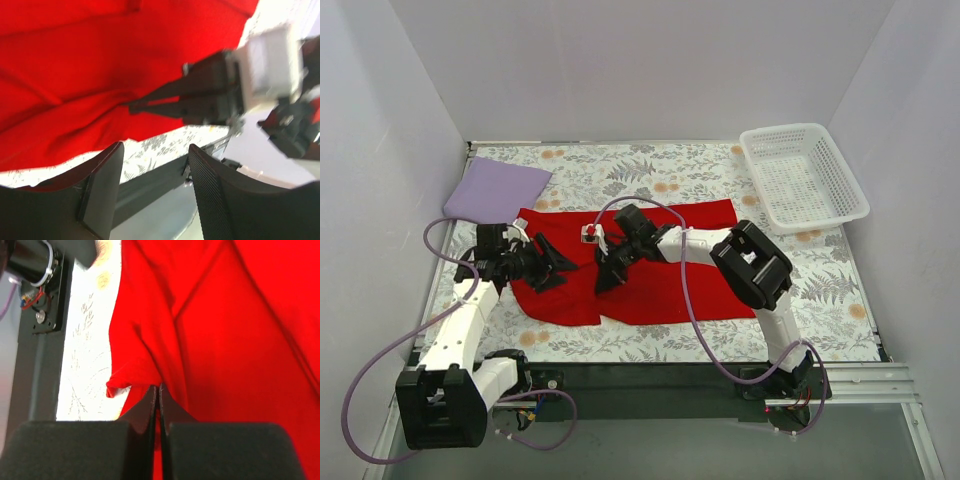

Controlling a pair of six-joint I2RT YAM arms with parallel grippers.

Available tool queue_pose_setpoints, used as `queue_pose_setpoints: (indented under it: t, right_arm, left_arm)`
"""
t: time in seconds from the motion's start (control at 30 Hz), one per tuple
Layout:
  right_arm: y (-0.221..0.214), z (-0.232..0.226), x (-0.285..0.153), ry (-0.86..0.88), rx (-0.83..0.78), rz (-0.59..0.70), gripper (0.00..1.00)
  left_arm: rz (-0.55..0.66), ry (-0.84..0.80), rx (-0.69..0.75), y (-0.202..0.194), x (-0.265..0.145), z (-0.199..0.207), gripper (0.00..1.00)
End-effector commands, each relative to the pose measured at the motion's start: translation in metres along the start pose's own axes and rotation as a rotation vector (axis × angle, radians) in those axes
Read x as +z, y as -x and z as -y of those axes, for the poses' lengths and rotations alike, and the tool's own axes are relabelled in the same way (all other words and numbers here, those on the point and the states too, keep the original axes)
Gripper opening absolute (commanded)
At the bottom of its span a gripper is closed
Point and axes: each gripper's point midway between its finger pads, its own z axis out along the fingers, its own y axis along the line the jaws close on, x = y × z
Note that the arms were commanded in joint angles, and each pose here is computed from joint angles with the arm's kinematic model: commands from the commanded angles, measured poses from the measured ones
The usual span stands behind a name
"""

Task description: Fold and stack the t-shirts

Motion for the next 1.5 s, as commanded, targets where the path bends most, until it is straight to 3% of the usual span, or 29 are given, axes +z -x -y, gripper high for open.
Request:
queue_pose_setpoints:
  t: [0.0,0.13,0.23,0.33,0.63,0.73,0.9,1.17,1.47]
  right_arm:
    - [0.031,0.007,-0.008,0.027,0.030,0.080,0.02]
    - [0.036,0.020,-0.014,0.026,0.078,0.102,0.09]
    - [0.046,0.026,-0.023,0.014,0.124,0.124,0.30]
    - [0.056,0.028,-0.034,0.003,0.118,0.147,0.37]
    - [0.069,0.032,-0.081,-0.059,0.054,0.169,0.38]
    - [0.070,0.033,-0.116,-0.095,-0.003,0.169,0.38]
    - [0.067,0.020,-0.161,-0.175,-0.057,0.182,0.38]
    - [0.021,0.007,-0.191,-0.229,-0.030,0.142,0.38]
    - [0.007,0.001,-0.213,-0.287,-0.028,0.157,0.39]
  left_arm:
    - [-0.044,0.020,0.033,-0.009,-0.002,0.002,0.52]
    - [-0.043,0.060,0.023,-0.006,-0.002,-0.003,0.52]
    - [-0.067,0.067,0.053,-0.013,-0.001,0.000,0.52]
    - [-0.079,0.079,0.058,-0.014,-0.001,0.000,0.52]
    - [-0.165,0.150,0.142,-0.029,0.009,0.005,0.50]
    - [-0.256,0.241,0.203,-0.055,0.017,0.001,0.49]
    - [-0.272,0.469,0.263,-0.069,0.017,-0.021,0.49]
    - [-0.351,0.625,0.369,-0.111,0.033,-0.035,0.48]
    - [-0.337,0.762,0.487,-0.115,0.053,-0.046,0.44]
